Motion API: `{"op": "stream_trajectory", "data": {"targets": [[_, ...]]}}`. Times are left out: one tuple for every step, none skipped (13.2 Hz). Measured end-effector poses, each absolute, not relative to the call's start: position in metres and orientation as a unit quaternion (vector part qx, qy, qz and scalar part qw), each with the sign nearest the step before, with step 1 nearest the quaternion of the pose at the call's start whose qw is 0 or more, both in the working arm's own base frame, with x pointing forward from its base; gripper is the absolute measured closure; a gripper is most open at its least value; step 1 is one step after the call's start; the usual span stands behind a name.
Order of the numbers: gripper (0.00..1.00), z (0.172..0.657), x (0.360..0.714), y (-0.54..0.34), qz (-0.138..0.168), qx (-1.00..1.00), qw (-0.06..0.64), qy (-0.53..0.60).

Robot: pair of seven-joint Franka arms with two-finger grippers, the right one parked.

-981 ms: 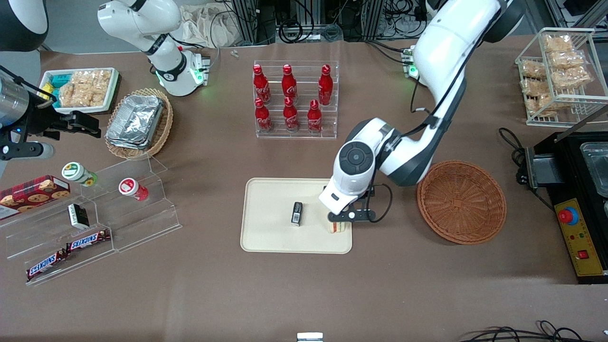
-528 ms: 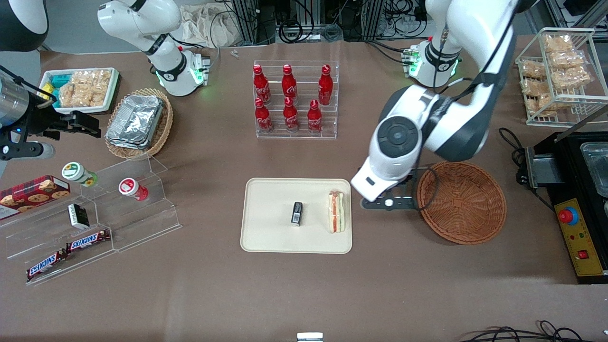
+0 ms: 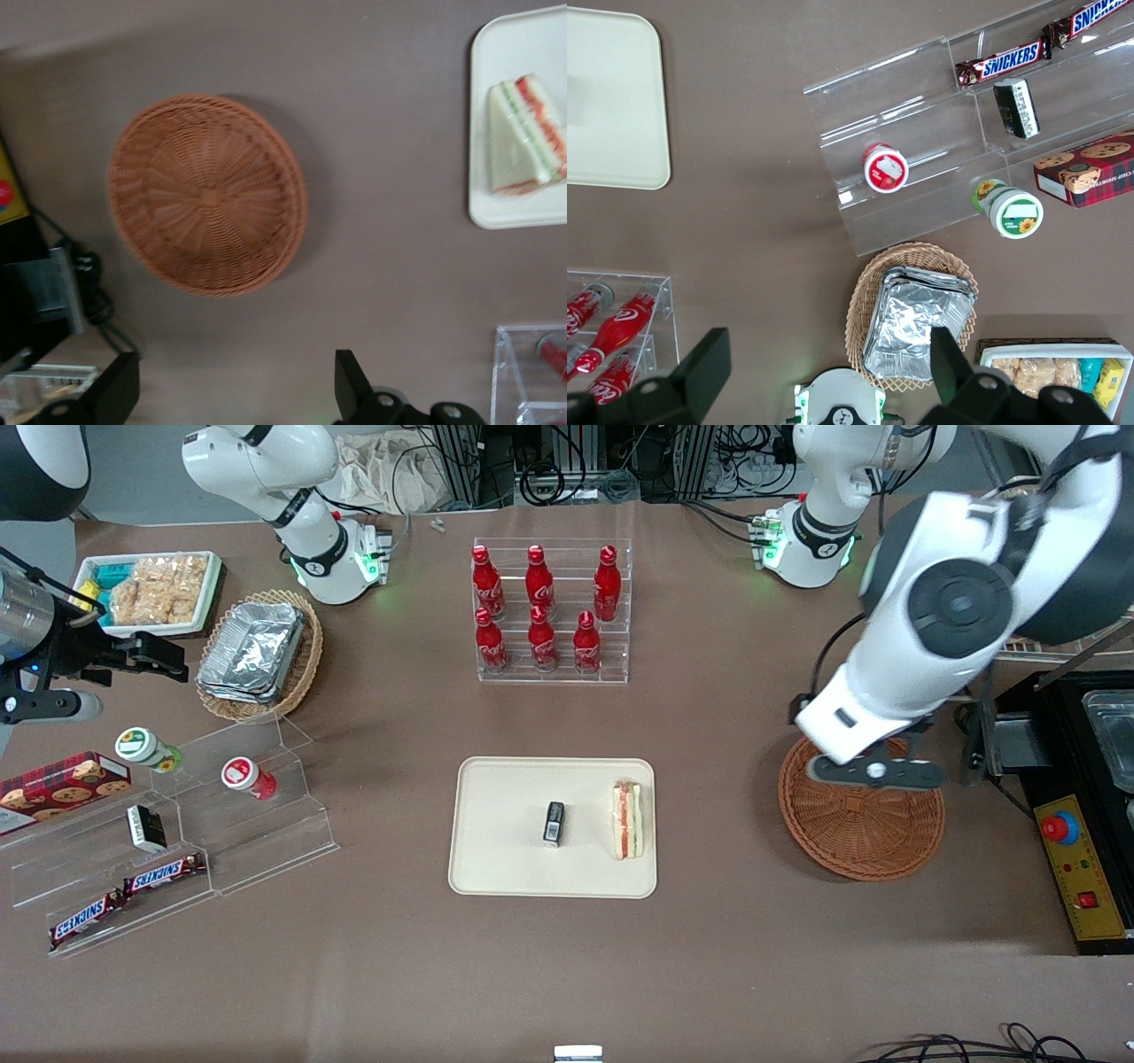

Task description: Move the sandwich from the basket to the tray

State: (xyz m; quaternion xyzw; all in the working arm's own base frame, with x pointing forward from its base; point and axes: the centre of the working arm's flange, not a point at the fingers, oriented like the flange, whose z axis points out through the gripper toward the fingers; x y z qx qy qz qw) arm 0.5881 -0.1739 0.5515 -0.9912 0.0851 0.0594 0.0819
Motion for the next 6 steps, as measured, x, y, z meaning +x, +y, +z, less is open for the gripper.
{"op": "stream_trajectory", "data": {"targets": [[0.00,0.561,0.588,-0.156,0.059,-0.991,0.082,0.085],[0.00,0.568,0.588,-0.140,0.059,-0.992,0.082,0.079],[0.00,0.571,0.588,-0.125,0.061,-0.992,0.082,0.068],[0.00,0.573,0.589,-0.109,0.065,-0.993,0.083,0.055],[0.00,0.574,0.590,-0.092,0.070,-0.993,0.081,0.043],[0.00,0.574,0.592,-0.080,0.073,-0.994,0.077,0.036]]}}
